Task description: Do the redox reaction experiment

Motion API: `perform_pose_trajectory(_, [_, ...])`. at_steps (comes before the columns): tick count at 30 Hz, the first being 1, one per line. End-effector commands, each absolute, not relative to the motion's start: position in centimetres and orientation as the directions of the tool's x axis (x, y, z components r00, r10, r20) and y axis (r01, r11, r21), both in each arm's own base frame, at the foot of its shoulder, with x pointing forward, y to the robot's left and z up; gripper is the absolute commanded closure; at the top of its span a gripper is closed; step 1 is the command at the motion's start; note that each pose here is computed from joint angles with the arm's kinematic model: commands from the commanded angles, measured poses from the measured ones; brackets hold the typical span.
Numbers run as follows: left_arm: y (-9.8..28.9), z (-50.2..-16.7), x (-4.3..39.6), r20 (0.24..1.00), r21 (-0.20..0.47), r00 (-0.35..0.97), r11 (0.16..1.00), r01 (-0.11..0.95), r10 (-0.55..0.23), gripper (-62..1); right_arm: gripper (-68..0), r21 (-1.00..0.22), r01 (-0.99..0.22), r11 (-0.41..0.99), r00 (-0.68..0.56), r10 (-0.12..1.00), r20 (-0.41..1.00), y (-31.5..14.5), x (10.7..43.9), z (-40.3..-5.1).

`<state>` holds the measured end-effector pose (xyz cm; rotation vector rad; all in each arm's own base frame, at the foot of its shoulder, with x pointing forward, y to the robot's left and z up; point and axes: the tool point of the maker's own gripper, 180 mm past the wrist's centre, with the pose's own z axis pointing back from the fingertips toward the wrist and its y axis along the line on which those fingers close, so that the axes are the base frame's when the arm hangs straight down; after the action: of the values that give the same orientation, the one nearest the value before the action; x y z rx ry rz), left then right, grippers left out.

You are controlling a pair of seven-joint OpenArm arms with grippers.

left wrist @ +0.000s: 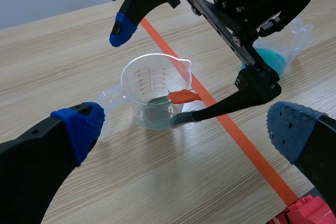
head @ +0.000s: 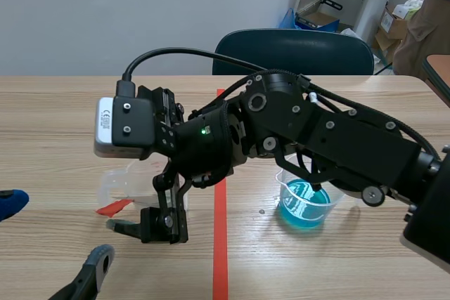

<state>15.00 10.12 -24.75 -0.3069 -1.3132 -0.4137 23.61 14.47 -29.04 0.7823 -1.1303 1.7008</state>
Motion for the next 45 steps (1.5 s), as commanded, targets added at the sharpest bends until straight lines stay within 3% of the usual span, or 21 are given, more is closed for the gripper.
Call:
perform_pose_trajectory(1, [9.8,-24.3,15.1,0.977,0.007,0.184,0.888,0.460,-0.103,-62.3,-67.9,-0.332,-0.932,-0.148,-0.363,0.324,0.874,14.2,23.7,-28.4])
perform_pose_trajectory(11, [9.9,-24.3,15.2,0.978,0.009,0.181,0.888,0.459,-0.103,-62.3,-67.9,-0.267,-0.964,-0.024,-0.264,0.251,0.931,11.3,23.5,-26.4])
perform_pose_trajectory(19, [11.2,-24.2,15.9,0.975,0.009,0.202,0.915,0.404,-0.098,-62.3,-67.9,-0.226,-0.953,0.201,-0.185,0.205,0.961,6.7,24.9,-24.4])
perform_pose_trajectory(29, [12.1,-20.0,18.8,0.977,0.098,0.143,0.933,0.347,-0.156,-62.3,-67.9,-0.213,-0.851,0.480,-0.134,0.193,0.972,-0.1,26.1,-22.1])
perform_pose_trajectory(34, [13.3,-17.3,19.9,0.979,0.163,0.073,0.947,0.278,-0.190,-62.3,-67.9,-0.210,-0.796,0.567,-0.120,0.191,0.974,-2.6,25.6,-20.7])
perform_pose_trajectory(41, [12.3,-15.2,20.0,0.964,0.255,-0.003,0.922,0.291,-0.266,-62.3,-67.9,-0.203,-0.734,0.648,-0.096,0.197,0.976,-5.1,24.1,-19.4])
perform_pose_trajectory(45, [12.7,-15.6,20.2,0.962,0.256,0.025,0.928,0.270,-0.273,-62.3,-67.9,-0.182,-0.707,0.683,-0.064,0.195,0.979,-6.5,23.4,-19.1])
